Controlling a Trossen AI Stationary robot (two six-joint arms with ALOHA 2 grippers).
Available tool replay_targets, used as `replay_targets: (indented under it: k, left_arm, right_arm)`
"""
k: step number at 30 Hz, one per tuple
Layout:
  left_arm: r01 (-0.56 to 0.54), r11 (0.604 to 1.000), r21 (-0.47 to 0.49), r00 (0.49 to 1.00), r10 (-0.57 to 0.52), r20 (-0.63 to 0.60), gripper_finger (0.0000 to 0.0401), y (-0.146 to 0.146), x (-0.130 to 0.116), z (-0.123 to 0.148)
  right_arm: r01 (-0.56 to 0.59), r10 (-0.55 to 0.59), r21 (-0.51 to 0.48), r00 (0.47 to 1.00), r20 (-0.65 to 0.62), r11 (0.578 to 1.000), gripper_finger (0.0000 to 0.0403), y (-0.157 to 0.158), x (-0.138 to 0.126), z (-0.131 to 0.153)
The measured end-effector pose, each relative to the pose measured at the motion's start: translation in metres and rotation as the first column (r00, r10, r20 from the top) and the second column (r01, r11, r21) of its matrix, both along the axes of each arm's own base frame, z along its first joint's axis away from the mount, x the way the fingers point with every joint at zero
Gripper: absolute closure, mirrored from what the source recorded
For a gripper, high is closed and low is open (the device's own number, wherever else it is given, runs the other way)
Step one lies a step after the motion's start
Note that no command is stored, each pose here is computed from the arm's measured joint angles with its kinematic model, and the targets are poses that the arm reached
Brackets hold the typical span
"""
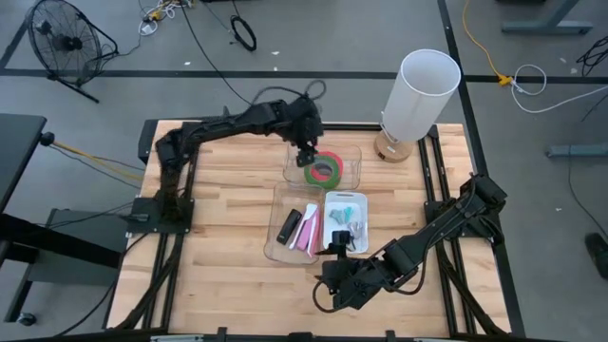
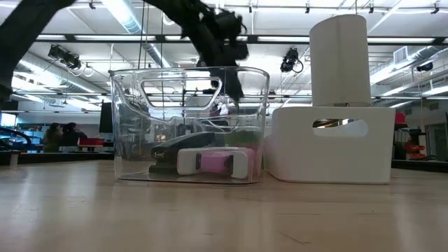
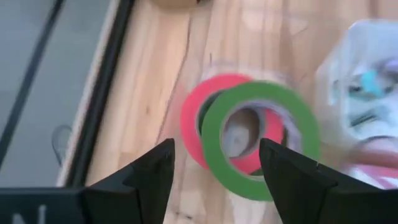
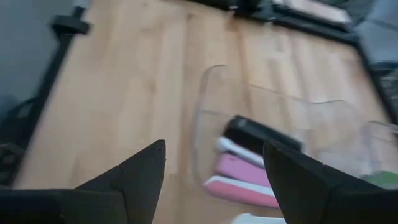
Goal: Pick and place Stapler, Stapler remover, tape
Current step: Return to Home Position
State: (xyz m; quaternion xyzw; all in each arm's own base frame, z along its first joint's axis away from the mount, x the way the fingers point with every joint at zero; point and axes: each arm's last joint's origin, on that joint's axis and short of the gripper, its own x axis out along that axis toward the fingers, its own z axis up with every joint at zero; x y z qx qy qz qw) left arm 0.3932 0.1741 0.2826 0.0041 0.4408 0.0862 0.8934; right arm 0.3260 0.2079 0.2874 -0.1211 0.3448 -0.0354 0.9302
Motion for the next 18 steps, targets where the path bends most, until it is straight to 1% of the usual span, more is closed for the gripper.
replay_targets:
  k: [2, 5, 7, 10, 13, 16, 18]
  left_arm:
    - [0.004, 1.0, 0.012, 0.999, -0.005, 0.043, 0.0165, -0.006, -0.012, 0.024]
    - [0.026, 1.0, -0.005, 0.994, -0.025, 0.102, 0.0165, -0.018, -0.035, 0.059]
    - [0.078, 0.997, -0.027, 0.989, -0.074, 0.125, 0.0165, -0.027, -0.052, 0.078]
    - [0.168, 0.982, -0.086, 0.977, -0.155, 0.146, 0.0165, -0.041, -0.076, 0.098]
    - [0.238, 0.961, -0.143, 0.961, -0.211, 0.179, 0.0165, -0.054, -0.095, 0.104]
    - [0.247, 0.957, -0.154, 0.959, -0.219, 0.18, 0.0165, -0.064, -0.114, 0.096]
    - [0.246, 0.956, -0.158, 0.96, -0.218, 0.174, 0.0165, -0.07, -0.129, 0.086]
  right_arm:
    - [0.031, -0.03, -0.04, 0.999, 0.019, 0.999, 0.0133, -0.002, 0.0, 0.0]
    - [0.058, -0.056, -0.106, 0.998, 0.02, 0.993, 0.0133, -0.007, 0.001, 0.0]
    - [0.065, -0.064, -0.143, 0.998, 0.012, 0.988, 0.0133, -0.012, -0.001, 0.003]
    - [0.076, -0.075, -0.161, 0.997, 0.016, 0.984, 0.0133, -0.028, -0.008, 0.02]
    - [0.11, -0.104, -0.15, 0.994, 0.042, 0.983, 0.0133, -0.05, -0.02, 0.045]
    - [0.151, -0.141, -0.133, 0.987, 0.083, 0.98, 0.0133, -0.074, -0.034, 0.068]
    - [0.171, -0.159, -0.114, 0.981, 0.111, 0.979, 0.0133, -0.09, -0.048, 0.077]
